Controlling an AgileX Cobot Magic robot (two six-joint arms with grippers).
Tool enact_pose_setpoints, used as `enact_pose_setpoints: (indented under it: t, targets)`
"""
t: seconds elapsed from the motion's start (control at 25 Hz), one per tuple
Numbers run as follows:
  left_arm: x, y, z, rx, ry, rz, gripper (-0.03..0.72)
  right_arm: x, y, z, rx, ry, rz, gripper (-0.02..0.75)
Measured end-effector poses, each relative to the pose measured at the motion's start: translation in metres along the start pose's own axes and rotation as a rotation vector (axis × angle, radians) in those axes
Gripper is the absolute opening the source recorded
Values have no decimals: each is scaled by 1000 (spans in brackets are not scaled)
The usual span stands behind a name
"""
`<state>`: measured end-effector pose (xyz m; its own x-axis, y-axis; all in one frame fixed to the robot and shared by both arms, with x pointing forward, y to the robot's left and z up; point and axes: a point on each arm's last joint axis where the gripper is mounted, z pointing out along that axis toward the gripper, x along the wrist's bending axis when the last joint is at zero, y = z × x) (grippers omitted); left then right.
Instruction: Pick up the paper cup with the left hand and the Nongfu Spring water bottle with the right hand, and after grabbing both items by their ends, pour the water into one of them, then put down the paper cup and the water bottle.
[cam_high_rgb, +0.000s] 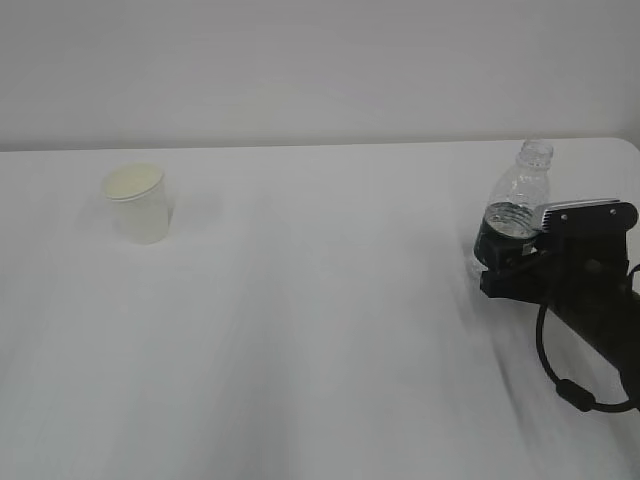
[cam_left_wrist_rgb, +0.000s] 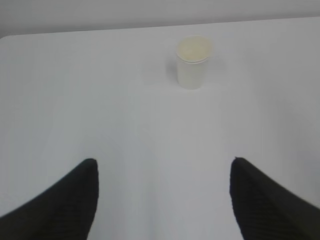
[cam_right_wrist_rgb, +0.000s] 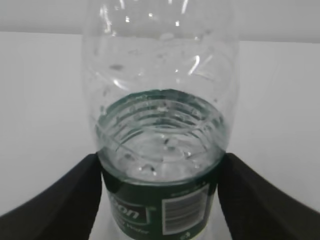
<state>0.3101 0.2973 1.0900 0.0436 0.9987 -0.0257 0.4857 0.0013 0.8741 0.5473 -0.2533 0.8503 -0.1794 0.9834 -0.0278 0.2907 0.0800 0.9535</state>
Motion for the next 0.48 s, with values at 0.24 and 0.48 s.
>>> enact_pose_setpoints:
  t: [0.24, 0.48]
  targets:
    - [0, 0, 0, -2, 0, 0, 587, 0, -4, 6, 4, 0, 0, 535]
    - [0, 0, 0, -2, 0, 0, 587, 0, 0, 13, -17, -1, -1, 535]
